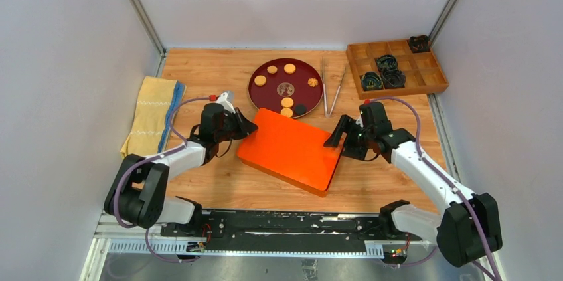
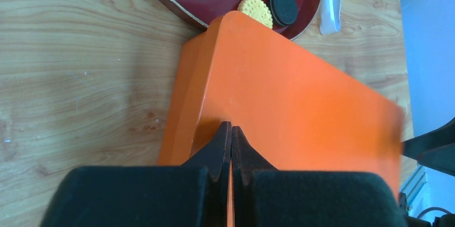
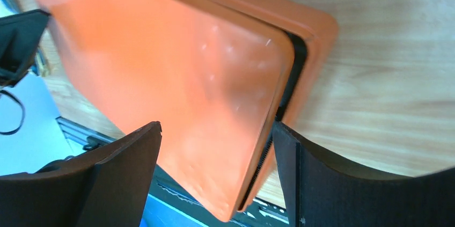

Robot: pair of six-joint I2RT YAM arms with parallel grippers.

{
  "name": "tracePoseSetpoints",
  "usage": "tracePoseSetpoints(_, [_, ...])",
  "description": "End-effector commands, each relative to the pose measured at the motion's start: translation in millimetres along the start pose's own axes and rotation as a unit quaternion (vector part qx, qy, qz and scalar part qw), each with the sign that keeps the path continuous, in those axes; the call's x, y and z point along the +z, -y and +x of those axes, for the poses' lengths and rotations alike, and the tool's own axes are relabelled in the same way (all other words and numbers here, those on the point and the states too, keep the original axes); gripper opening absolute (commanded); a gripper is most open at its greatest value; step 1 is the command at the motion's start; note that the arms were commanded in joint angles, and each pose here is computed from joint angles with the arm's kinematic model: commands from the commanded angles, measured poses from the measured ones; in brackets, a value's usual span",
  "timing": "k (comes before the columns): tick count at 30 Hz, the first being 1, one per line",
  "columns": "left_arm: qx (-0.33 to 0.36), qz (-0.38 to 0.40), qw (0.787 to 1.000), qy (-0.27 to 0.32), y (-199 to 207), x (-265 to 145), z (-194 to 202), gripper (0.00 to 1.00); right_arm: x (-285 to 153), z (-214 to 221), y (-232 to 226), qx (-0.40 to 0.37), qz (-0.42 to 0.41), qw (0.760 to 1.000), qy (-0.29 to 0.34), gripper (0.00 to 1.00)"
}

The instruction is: Pack the cookies

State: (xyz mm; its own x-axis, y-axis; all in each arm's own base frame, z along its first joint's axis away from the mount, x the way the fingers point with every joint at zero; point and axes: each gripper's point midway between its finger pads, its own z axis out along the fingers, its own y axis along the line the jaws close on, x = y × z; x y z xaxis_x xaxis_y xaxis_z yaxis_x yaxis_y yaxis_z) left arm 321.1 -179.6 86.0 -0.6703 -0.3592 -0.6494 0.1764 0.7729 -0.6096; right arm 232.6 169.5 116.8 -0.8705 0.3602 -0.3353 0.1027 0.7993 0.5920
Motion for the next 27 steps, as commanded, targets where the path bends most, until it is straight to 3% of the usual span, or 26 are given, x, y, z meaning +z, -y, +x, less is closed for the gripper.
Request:
tracePoseSetpoints(1, [-0.021,-0.054,0.995,-0.078,-34.1,-2.2,50.5,0.00,-11.8,5.6,32.7,0.013,0.079,0.997,0.007,0.81])
tracePoseSetpoints(7, [-0.028,-0.038,0.996,-0.080,-27.2,0.2,48.8,0.00,-46.4,-9.4,48.7,0.010,0.130,0.988,0.084,0.78])
tracePoseSetpoints(10, [-0.034,-0.016,0.998,-0.056,-10.1,-3.7,30.6,0.00,-55.7,-11.3,64.0,0.006,0.172,0.980,0.097,0.69])
tracePoseSetpoints(11, [-0.041,-0.011,0.998,-0.043,-3.2,-6.4,21.3,0.00,-55.9,-9.8,69.5,0.006,0.185,0.978,0.095,0.64])
tracePoseSetpoints(13, [-0.049,-0.018,0.999,-0.017,7.4,-15.8,-3.0,0.00,-52.8,-5.8,77.7,0.004,0.200,0.976,0.087,0.39])
tracePoseSetpoints(15, [-0.047,-0.084,0.995,0.005,-0.4,-30.8,-27.9,0.00,-47.8,-1.7,83.9,0.004,0.211,0.975,0.075,0.18])
tracePoseSetpoints(18, [-0.041,-0.182,0.981,0.048,-25.0,-57.8,-64.7,0.00,-39.6,3.5,94.5,0.002,0.234,0.971,0.055,0.01])
tracePoseSetpoints(21, [-0.076,-0.242,0.966,0.048,-62.5,-72.1,-70.0,0.00,-30.4,9.1,100.7,-0.002,0.244,0.969,0.032,0.00])
tracePoseSetpoints(27, [-0.095,-0.308,0.947,0.000,-122.6,-61.0,-27.4,0.00,-12.7,22.0,112.4,-0.005,0.249,0.968,0.000,0.00])
